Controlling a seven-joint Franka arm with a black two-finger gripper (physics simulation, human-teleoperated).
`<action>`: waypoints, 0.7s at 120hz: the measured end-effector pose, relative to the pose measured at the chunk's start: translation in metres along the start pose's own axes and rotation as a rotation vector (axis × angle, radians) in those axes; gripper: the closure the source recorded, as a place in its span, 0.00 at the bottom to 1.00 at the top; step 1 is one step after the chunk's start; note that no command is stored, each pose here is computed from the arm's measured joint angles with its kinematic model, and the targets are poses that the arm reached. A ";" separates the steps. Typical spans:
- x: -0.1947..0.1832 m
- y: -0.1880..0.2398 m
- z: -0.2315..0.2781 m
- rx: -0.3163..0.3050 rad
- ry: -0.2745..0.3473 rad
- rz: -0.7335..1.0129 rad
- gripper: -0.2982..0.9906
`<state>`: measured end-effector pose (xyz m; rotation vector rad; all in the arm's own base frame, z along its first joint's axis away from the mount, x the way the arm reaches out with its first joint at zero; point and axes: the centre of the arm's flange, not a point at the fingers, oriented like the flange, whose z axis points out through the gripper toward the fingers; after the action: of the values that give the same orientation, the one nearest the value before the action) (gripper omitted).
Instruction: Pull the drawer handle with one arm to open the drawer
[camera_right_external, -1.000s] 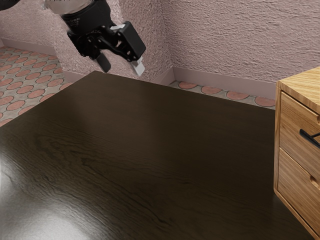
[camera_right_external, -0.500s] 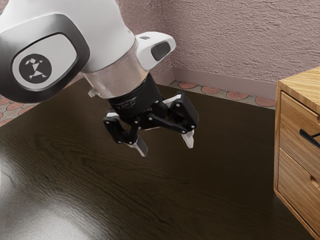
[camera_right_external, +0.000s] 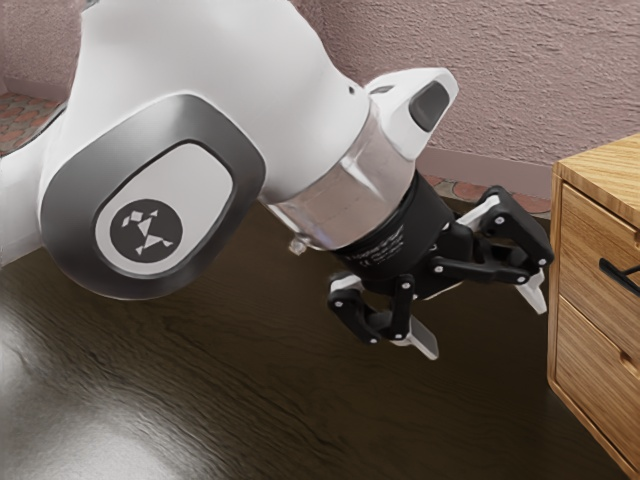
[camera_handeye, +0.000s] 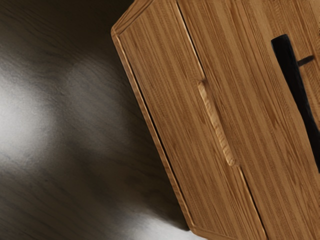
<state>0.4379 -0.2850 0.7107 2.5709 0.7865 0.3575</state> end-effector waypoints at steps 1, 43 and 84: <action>0.000 0.000 0.000 -0.001 0.001 -0.002 0.25; -0.002 0.012 0.023 -0.029 -0.006 -0.046 0.25; 0.013 0.013 0.044 -0.026 -0.023 -0.098 0.25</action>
<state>0.4704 -0.3009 0.6795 2.4973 0.8900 0.3048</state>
